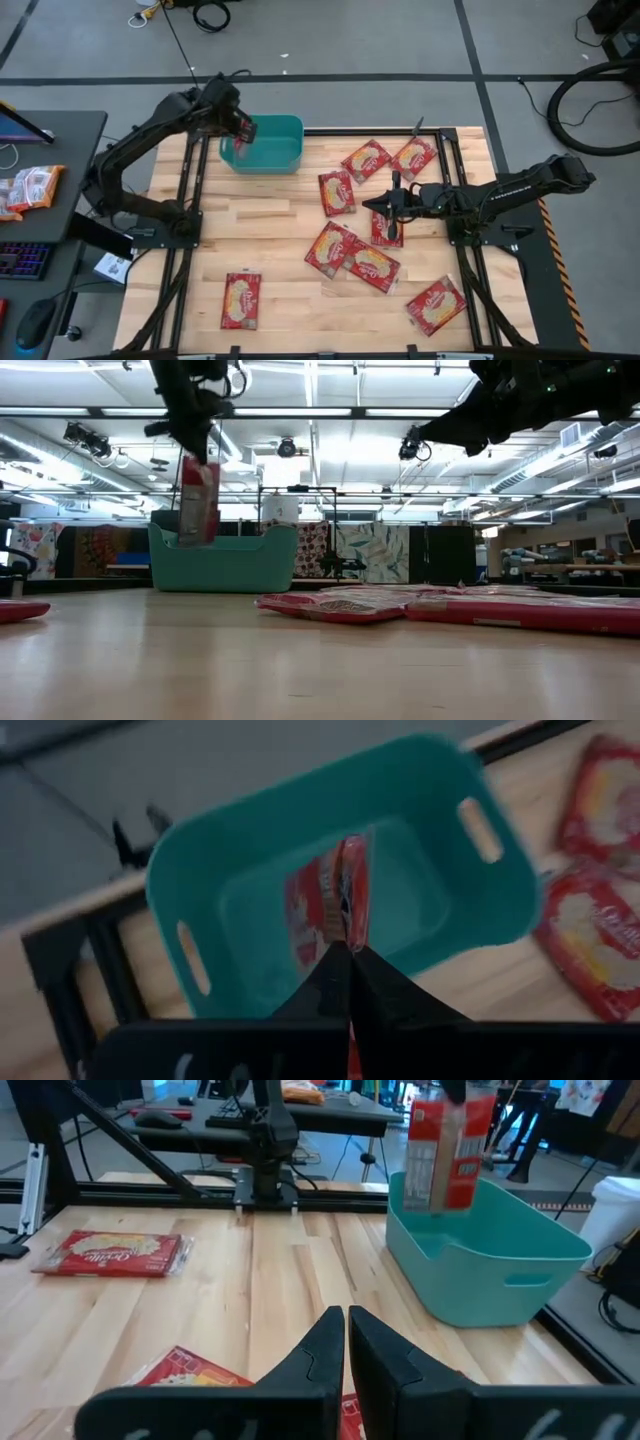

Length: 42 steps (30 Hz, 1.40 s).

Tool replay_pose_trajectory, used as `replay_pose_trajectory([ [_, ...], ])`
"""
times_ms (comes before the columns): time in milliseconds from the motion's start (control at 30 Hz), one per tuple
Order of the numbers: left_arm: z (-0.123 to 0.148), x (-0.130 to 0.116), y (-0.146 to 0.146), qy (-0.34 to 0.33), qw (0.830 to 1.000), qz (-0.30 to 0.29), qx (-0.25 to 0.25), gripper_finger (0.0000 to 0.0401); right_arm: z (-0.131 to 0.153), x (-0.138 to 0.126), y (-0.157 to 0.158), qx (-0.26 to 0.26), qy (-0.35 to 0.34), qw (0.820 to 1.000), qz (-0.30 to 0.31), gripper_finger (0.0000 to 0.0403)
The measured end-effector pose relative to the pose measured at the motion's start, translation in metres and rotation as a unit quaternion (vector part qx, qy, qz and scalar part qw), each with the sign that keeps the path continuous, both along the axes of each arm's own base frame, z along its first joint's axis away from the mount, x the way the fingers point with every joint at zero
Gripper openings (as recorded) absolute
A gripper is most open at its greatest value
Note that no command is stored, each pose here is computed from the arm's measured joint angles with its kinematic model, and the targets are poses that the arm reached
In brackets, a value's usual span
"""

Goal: Sort popcorn bags into baskets
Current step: Put the popcorn bag into the blue bin

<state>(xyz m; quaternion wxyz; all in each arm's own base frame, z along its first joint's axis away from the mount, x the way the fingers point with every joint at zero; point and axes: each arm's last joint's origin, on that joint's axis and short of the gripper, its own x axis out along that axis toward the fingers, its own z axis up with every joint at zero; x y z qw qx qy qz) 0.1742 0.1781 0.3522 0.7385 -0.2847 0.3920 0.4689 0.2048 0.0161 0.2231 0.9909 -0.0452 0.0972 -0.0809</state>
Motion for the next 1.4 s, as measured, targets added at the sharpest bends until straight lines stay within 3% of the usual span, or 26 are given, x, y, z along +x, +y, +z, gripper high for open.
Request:
replay_pose_trajectory([
  [300, -0.028, 0.003, 0.028, 0.022, 0.996, 0.047, -0.075, 0.0001, 0.000, 0.000, 0.001, -0.002, 0.001, 1.000, 0.014, 0.0024],
  [867, -0.073, 0.026, 0.052, 0.074, 0.985, 0.092, -0.127, 0.0001, 0.000, 0.000, 0.001, -0.003, 0.002, 1.000, 0.016, 0.0024],
  [1067, -0.076, 0.037, 0.060, 0.029, 0.987, 0.117, -0.108, 0.0025, 0.000, 0.000, 0.001, -0.003, 0.001, 1.000, 0.016, 0.0024],
  [1400, -0.069, 0.068, 0.052, -0.020, 0.998, 0.035, -0.039, 0.0086, 0.000, 0.000, 0.001, -0.002, 0.002, 1.000, 0.024, 0.0024],
])
